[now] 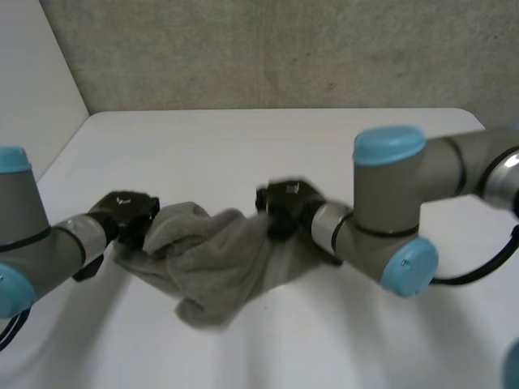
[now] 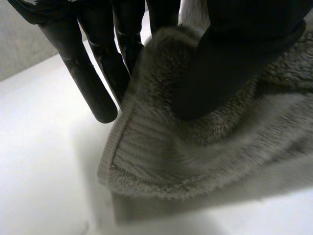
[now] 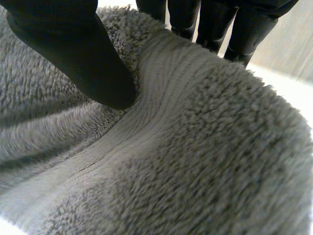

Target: Fold the laundry

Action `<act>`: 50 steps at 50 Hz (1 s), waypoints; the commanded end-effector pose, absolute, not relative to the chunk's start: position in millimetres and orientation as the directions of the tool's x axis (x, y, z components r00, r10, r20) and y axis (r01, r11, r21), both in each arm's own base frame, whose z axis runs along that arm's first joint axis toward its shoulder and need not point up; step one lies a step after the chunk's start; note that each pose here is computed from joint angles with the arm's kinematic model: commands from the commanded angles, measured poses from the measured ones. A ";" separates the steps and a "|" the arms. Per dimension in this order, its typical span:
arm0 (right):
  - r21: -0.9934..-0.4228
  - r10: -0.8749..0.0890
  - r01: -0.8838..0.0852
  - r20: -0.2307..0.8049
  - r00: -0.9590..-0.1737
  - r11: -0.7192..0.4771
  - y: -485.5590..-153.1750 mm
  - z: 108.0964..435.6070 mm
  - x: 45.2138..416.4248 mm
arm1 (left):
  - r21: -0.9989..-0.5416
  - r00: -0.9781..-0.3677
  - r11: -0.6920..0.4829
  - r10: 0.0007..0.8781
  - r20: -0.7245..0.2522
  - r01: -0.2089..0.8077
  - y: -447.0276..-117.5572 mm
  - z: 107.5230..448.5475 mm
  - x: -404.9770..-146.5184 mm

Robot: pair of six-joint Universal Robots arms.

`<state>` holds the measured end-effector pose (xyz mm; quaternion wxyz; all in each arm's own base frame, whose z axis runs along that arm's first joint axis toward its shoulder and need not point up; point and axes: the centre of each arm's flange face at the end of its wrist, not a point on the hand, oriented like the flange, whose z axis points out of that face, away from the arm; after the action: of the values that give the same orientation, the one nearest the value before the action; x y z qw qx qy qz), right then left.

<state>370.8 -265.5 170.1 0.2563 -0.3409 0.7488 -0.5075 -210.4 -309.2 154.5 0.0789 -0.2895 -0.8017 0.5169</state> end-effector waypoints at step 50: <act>-0.926 -0.657 -0.350 0.174 -0.733 0.145 -261.1 235.6 245.8 | -0.924 -0.786 0.064 0.551 -0.282 0.377 -194.6 209.9 -252.0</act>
<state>240.5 -244.4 205.4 0.0736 -0.4362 0.7308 -0.5199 -253.9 -201.5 185.5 0.0688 -0.3255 -0.7484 0.5737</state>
